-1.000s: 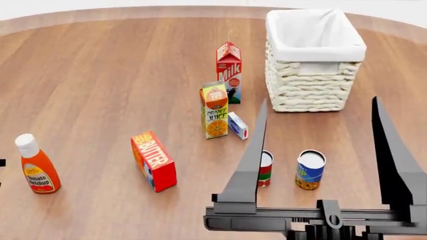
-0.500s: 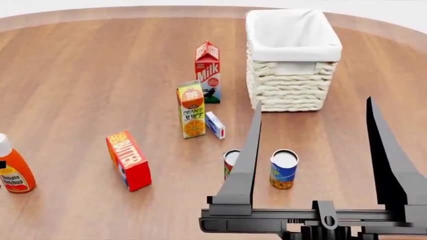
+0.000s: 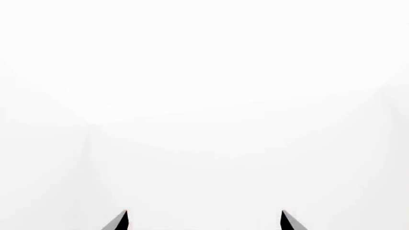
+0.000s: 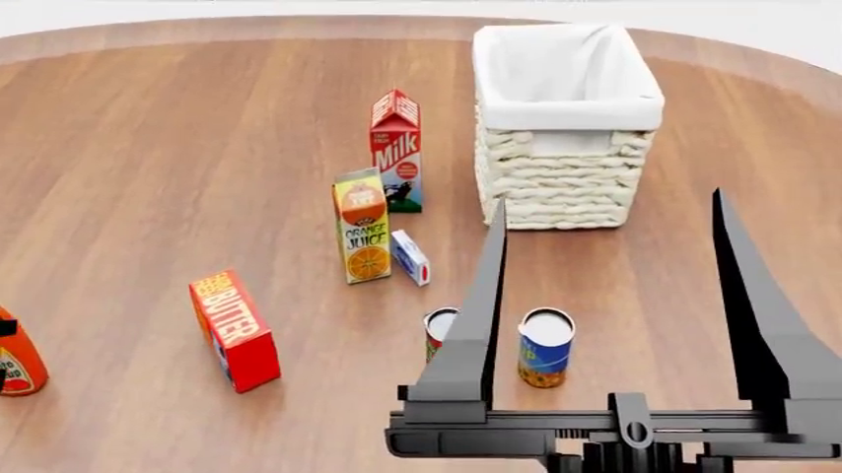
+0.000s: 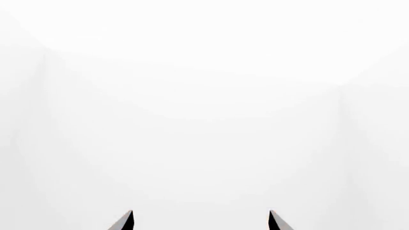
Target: Pick up the alphabet soup and the tomato sauce, and put them in the basket.
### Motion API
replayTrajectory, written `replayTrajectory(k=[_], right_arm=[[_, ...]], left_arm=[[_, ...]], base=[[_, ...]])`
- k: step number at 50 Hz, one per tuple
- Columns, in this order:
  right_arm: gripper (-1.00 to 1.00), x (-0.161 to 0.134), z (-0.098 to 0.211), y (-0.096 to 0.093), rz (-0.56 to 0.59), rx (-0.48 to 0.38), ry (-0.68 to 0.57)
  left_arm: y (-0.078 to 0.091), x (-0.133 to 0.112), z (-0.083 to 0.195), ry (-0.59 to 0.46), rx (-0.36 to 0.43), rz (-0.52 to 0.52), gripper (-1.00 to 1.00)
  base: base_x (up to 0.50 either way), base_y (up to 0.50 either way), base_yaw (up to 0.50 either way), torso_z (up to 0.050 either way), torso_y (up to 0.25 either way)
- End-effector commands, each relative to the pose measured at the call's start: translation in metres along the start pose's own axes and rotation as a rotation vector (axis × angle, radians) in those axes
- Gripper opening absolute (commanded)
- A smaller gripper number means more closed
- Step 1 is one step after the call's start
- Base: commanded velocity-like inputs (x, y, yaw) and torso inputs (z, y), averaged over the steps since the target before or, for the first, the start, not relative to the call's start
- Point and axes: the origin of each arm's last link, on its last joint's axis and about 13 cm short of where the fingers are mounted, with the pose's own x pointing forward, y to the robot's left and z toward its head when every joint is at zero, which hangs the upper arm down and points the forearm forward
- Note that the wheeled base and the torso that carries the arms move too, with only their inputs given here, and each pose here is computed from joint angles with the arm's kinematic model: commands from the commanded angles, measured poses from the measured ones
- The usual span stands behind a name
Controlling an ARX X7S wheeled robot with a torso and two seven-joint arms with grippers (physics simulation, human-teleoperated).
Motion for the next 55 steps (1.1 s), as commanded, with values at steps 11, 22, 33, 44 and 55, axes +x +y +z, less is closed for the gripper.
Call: replayTrajectory(k=[11, 22, 33, 44, 55], right_arm=[[1.00, 0.000, -0.002, 0.001, 0.001, -0.011, -0.003], [1.00, -0.001, -0.001, 0.001, 0.003, -0.005, -0.008], [1.00, -0.002, -0.002, 0.001, 0.004, -0.003, -0.006], [1.00, -0.002, -0.001, 0.001, 0.006, -0.003, -0.006], [1.00, -0.002, -0.003, 0.003, 0.009, -0.010, -0.004]], left_arm=[[0.000, 0.002, 0.001, -0.003, 0.005, -0.003, 1.00], [0.000, 0.001, 0.000, -0.005, 0.003, -0.003, 1.00], [-0.001, 0.000, 0.000, -0.004, 0.002, -0.004, 1.00], [-0.001, 0.000, 0.001, -0.006, 0.000, -0.005, 1.00], [-0.002, 0.001, 0.001, -0.008, -0.002, -0.011, 1.00]], base=[[0.29, 0.00, 0.00, 0.000, 0.000], [0.29, 0.00, 0.00, 0.000, 0.000], [0.29, 0.00, 0.00, 0.000, 0.000], [0.29, 0.00, 0.00, 0.000, 0.000], [0.36, 0.00, 0.00, 0.000, 0.000]])
